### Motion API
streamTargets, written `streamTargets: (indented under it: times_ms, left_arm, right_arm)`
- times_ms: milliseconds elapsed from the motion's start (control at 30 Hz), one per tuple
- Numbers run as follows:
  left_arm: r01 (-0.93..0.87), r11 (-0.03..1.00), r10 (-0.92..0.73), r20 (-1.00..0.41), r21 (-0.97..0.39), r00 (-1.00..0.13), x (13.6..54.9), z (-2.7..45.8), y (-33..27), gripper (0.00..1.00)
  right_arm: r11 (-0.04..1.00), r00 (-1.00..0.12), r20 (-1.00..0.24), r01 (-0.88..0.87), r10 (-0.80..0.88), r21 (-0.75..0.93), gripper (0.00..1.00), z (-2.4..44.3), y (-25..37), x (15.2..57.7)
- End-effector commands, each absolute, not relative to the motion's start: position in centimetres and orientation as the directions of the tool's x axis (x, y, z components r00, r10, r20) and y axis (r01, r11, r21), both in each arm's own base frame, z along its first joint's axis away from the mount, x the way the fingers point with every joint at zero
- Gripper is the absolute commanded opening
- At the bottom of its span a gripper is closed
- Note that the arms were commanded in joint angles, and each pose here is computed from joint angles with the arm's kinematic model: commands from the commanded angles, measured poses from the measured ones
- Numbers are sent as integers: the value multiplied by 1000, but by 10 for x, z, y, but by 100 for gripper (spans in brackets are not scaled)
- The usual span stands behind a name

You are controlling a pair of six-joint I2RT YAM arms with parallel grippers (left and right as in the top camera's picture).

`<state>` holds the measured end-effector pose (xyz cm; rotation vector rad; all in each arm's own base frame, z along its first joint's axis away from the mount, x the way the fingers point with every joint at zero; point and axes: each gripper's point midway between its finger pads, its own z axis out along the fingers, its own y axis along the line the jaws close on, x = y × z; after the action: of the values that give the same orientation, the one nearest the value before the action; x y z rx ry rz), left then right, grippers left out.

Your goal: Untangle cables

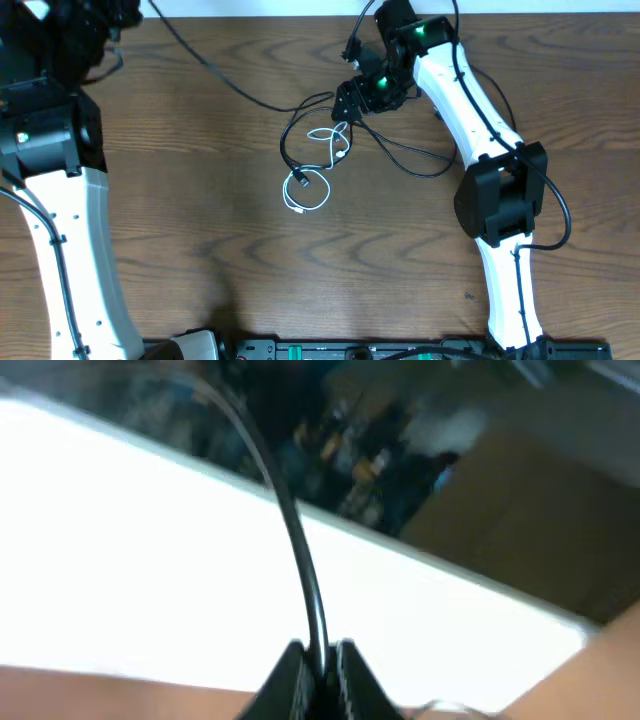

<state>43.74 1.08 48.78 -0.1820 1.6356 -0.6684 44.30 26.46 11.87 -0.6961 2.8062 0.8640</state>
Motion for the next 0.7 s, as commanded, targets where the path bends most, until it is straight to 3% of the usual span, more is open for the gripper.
streamTargets:
  times_ms: [0, 167, 333, 467, 667]
  left_arm:
    - [179, 876, -400, -882, -448, -249, 433, 462, 19, 7]
    - [-143, 900, -434, -810, -413, -394, 427, 393, 57, 7]
    - [-474, 849, -460, -768, -233, -445, 407, 342, 112, 7]
    - [-613, 778, -483, -755, -137, -444, 394, 324, 150, 7]
    - [-718, 669, -582, -734, -189, -349, 384, 314, 196, 7]
  right_arm:
    - [740, -892, -235, -452, -386, 498, 72, 118, 264, 442]
    - [743, -897, -198, -438, -394, 505, 70, 119, 266, 431]
    - [750, -899, -185, -434, -397, 499, 70, 130, 275, 419]
    - [799, -906, -179, -423, -383, 428, 74, 131, 280, 415]
    - [838, -897, -192, -442, -399, 322, 76, 124, 291, 412]
